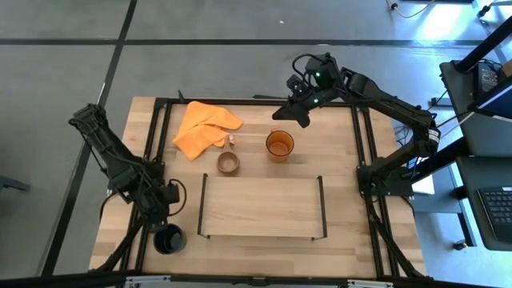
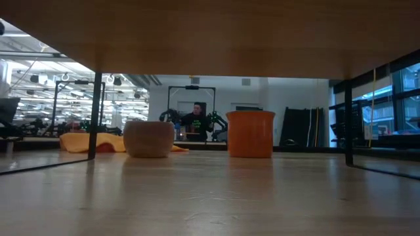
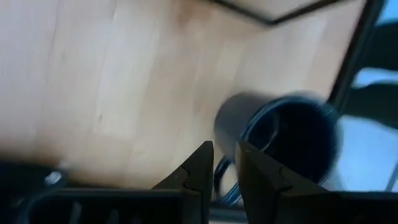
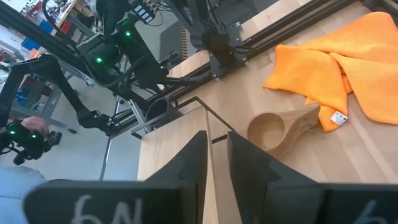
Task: Stack small to large cups/mugs on shelf
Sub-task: Put the dark blue mug on the shelf
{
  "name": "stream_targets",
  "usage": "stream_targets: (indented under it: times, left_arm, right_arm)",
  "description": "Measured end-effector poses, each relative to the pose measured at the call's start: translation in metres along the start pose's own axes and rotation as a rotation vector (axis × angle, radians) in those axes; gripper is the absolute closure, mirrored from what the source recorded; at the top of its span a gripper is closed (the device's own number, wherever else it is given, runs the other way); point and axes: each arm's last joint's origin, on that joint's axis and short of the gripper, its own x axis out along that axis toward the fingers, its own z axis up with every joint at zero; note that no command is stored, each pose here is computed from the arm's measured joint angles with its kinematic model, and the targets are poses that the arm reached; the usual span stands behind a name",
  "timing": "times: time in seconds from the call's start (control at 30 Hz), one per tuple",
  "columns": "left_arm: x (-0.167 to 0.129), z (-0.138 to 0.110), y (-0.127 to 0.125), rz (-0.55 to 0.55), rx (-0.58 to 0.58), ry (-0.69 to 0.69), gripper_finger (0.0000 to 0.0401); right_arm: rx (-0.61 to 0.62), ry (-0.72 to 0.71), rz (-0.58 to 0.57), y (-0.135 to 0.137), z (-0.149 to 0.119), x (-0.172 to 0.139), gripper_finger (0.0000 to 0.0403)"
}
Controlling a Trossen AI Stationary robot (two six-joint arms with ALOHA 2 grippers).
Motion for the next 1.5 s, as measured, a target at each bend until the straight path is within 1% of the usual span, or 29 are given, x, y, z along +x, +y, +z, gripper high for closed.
stream_targets:
  times: [0.03, 0.1, 0.2, 0.3, 0.37, 0.5, 0.63, 0.73, 0.87, 0.97, 1.07, 1.3, 1.5]
  left_arm:
    - [0.000, 0.002, -0.003, -0.029, -0.023, -0.029, 0.0338]
    - [0.001, 0.006, -0.010, -0.080, -0.033, -0.085, 0.0338]
    - [0.001, 0.008, -0.014, -0.108, -0.038, -0.122, 0.0338]
    - [0.004, 0.008, -0.014, -0.080, -0.040, -0.109, 0.0338]
    - [0.007, 0.006, -0.012, -0.054, -0.033, -0.057, 0.0338]
    - [0.017, 0.002, -0.016, -0.027, 0.075, 0.053, 0.0338]
    - [0.029, -0.004, -0.022, 0.024, 0.129, 0.085, 0.0336]
    - [0.036, -0.008, -0.025, 0.061, 0.150, 0.091, 0.0324]
    - [0.041, -0.009, -0.026, 0.105, 0.158, 0.082, 0.0295]
    - [0.043, -0.010, -0.027, 0.113, 0.157, 0.084, 0.0275]
    - [0.044, -0.010, -0.028, 0.107, 0.141, 0.085, 0.0262]
    - [0.044, -0.012, -0.030, 0.086, 0.144, 0.083, 0.0262]
    - [0.048, -0.017, -0.032, 0.092, 0.165, 0.092, 0.0263]
  right_arm:
    - [0.000, 0.000, 0.000, 0.000, 0.000, 0.000, 0.0338]
    - [-0.004, 0.000, 0.000, 0.000, 0.000, 0.000, 0.0338]
    - [-0.004, 0.001, -0.001, 0.000, 0.000, 0.000, 0.0338]
    - [-0.014, 0.002, -0.001, 0.000, 0.000, 0.000, 0.0338]
    - [-0.036, 0.005, -0.002, 0.000, -0.001, 0.000, 0.0338]
    - [-0.048, 0.006, -0.002, 0.000, -0.001, 0.000, 0.0338]
    - [-0.046, 0.009, -0.003, -0.001, -0.001, 0.000, 0.0338]
    - [-0.039, 0.018, -0.006, -0.001, -0.002, 0.000, 0.0338]
    - [-0.029, 0.030, -0.010, -0.001, -0.003, 0.000, 0.0338]
    - [-0.027, 0.032, -0.011, -0.002, -0.004, 0.000, 0.0338]
    - [-0.027, 0.032, -0.011, -0.002, -0.004, 0.000, 0.0338]
    - [-0.027, 0.032, -0.011, -0.002, -0.004, 0.000, 0.0338]
    - [-0.026, 0.033, -0.011, -0.002, -0.004, 0.000, 0.0338]
